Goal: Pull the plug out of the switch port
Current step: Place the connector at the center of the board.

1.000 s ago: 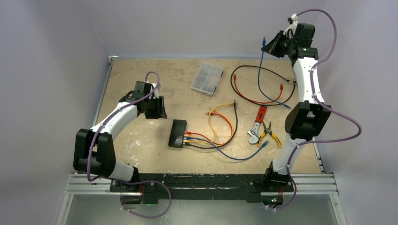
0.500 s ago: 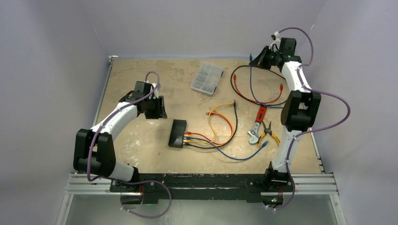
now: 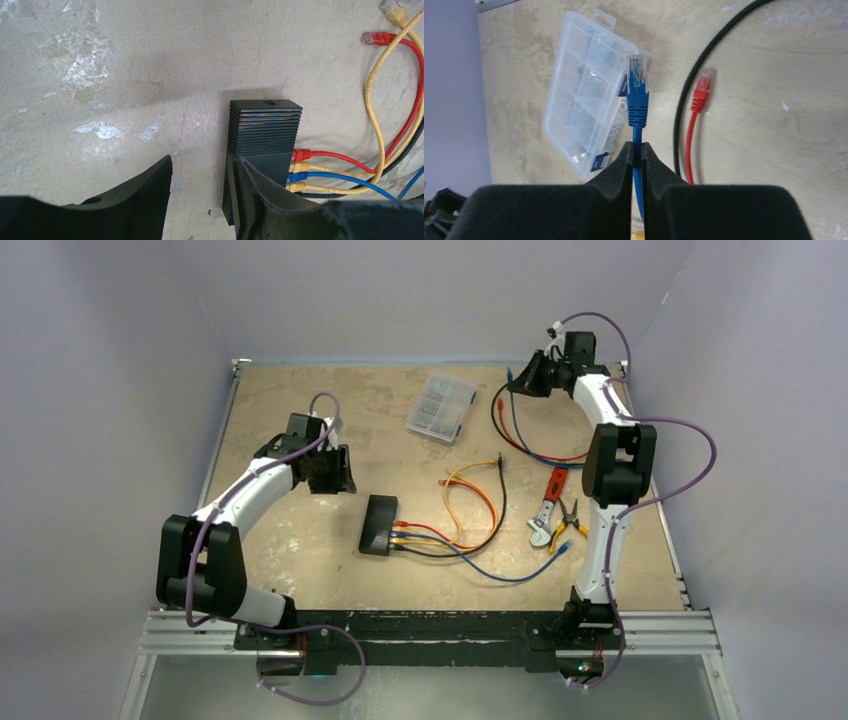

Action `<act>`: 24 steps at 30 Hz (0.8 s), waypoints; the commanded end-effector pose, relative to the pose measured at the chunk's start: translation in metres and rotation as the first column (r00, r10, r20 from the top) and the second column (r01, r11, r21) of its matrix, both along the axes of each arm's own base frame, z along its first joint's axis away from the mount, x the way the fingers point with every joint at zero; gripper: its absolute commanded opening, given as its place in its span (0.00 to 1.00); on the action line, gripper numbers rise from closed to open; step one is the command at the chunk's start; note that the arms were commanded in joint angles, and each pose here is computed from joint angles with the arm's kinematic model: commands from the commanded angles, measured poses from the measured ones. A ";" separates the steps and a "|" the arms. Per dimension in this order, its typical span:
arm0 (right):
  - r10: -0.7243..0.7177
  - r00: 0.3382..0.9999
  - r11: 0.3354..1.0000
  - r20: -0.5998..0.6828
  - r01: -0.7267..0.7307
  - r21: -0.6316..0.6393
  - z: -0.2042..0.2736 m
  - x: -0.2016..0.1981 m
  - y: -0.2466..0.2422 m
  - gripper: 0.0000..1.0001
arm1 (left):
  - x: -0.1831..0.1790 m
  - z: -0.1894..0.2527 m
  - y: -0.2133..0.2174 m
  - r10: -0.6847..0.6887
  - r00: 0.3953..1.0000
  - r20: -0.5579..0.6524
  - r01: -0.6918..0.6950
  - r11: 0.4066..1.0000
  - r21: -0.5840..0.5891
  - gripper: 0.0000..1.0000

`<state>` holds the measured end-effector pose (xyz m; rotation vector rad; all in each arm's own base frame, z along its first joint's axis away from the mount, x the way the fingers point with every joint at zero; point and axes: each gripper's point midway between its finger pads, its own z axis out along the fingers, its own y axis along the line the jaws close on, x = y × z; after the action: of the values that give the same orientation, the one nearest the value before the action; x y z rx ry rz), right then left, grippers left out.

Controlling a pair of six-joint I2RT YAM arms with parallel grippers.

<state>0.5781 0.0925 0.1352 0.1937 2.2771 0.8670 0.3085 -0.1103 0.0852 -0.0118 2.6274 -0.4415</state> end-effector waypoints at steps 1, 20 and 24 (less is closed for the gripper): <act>-0.066 0.993 0.996 0.101 0.072 -0.054 0.032 0.012 -0.012 0.13 | 0.007 0.008 -0.001 -0.015 0.999 0.031 0.015 1.000 -0.013 0.45; 0.005 0.984 0.983 0.179 0.028 -0.182 0.060 -0.024 0.018 0.75 | 0.006 0.011 0.000 -0.006 0.999 0.043 0.007 1.000 -0.014 0.49; 0.079 0.986 0.979 0.146 -0.049 -0.200 0.045 -0.054 0.048 0.76 | 0.006 0.012 0.001 0.002 0.999 0.045 -0.001 1.000 -0.010 0.50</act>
<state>0.5507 0.1073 0.1696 0.1030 2.2273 0.6597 0.3082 -0.1115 0.0857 -0.0095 2.6270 -0.4511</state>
